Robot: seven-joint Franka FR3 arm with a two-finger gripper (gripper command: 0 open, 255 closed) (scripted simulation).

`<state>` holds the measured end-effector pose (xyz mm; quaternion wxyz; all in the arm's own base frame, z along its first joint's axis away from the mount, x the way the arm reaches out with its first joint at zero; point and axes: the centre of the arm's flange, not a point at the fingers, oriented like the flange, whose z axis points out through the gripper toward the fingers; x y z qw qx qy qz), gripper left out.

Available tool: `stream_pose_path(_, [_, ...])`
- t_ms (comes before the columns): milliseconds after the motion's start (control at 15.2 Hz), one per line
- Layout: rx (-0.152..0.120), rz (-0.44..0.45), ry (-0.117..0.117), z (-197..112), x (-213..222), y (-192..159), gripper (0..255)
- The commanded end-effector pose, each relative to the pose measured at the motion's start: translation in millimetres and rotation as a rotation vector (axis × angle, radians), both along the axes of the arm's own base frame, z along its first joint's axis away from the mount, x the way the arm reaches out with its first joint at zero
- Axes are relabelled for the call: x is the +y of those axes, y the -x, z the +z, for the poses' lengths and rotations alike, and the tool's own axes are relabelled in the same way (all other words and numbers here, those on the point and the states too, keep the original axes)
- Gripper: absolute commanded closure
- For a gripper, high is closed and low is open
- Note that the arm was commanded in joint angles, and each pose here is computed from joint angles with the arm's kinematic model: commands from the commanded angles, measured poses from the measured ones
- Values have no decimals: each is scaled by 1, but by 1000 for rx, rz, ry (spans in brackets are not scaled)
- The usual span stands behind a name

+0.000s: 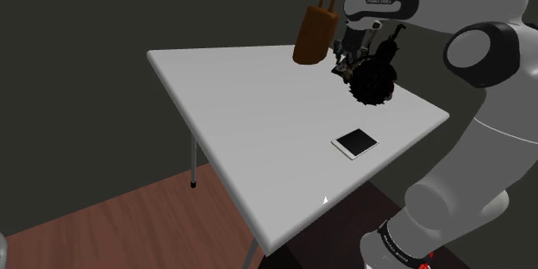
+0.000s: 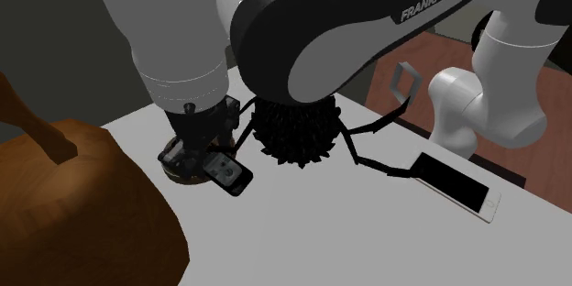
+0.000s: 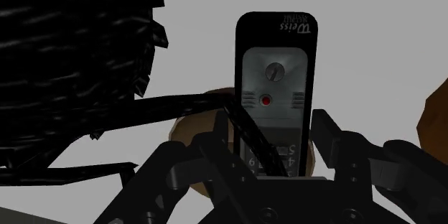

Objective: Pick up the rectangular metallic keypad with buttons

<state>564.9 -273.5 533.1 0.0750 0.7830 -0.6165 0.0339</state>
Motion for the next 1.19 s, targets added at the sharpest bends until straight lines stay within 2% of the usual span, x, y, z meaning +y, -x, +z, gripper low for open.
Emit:
stream_pose_path(0, [6,-13,-37,-11,1,1,255])
stream_pose_path(330, [6,-13,-37,-11,-3,-1,255])
stream_pose_path(1122, [6,-13,-37,52,-3,-1,255])
